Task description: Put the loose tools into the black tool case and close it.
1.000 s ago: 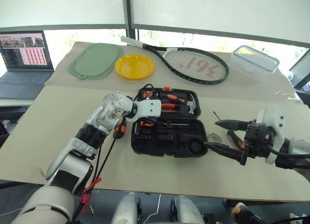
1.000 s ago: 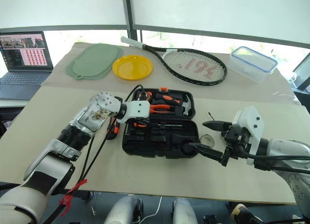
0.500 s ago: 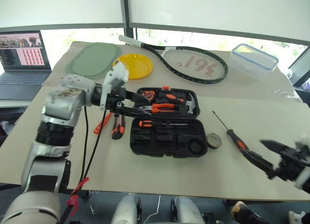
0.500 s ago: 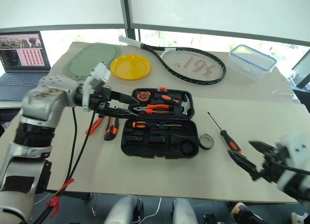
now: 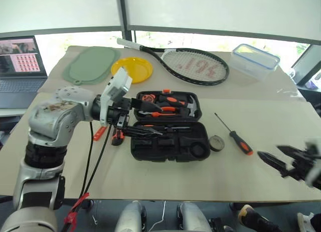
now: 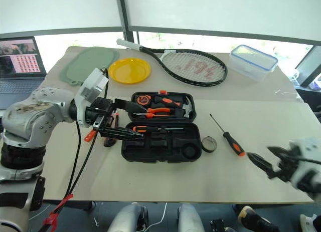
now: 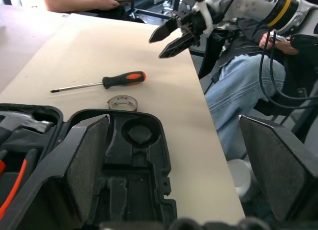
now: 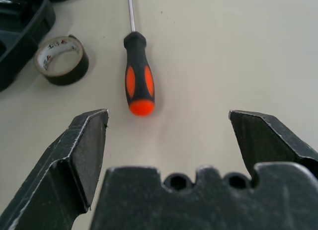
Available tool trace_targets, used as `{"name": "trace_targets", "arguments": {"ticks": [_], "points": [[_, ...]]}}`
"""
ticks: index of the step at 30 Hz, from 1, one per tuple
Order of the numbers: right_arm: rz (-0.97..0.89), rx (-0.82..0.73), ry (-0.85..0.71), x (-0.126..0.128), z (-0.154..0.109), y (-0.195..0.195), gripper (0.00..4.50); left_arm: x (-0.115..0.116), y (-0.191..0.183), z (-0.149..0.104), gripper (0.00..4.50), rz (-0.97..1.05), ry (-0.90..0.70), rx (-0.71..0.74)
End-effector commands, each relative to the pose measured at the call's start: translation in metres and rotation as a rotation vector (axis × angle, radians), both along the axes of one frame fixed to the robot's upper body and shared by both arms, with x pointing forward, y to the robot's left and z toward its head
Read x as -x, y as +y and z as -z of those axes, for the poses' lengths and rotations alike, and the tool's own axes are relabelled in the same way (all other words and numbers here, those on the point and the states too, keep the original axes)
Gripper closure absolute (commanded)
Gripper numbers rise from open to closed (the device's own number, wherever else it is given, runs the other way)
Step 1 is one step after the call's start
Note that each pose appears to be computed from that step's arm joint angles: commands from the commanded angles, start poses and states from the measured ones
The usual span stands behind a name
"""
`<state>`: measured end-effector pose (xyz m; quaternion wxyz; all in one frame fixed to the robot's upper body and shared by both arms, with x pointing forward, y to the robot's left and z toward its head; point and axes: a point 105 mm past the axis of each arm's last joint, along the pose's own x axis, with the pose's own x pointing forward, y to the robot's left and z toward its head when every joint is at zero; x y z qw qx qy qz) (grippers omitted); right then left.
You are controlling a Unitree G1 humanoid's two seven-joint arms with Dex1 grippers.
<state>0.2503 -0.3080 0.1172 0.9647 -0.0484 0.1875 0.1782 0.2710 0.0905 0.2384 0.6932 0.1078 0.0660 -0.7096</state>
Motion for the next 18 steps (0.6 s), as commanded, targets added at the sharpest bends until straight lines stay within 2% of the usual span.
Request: {"name": "trace_targets", "arguments": {"ticks": [1,9,12,18], "points": [[-0.001,0.032,-0.013,-0.019,0.006,0.003,0.0,0.003,-0.002,-0.01,0.04,-0.009,-0.071,0.0],[0.005,0.058,0.027,-0.039,0.034,0.01,0.0,0.0,0.002,-0.01,0.04,-0.053,-0.093,-0.013],[0.01,0.063,0.031,-0.04,0.039,0.01,0.7,-0.001,0.004,-0.011,0.0,-0.066,-0.098,-0.01],[-0.007,0.063,0.013,-0.035,0.039,0.013,2.81,-0.005,0.007,-0.008,0.0,-0.082,-0.103,-0.021]]}}
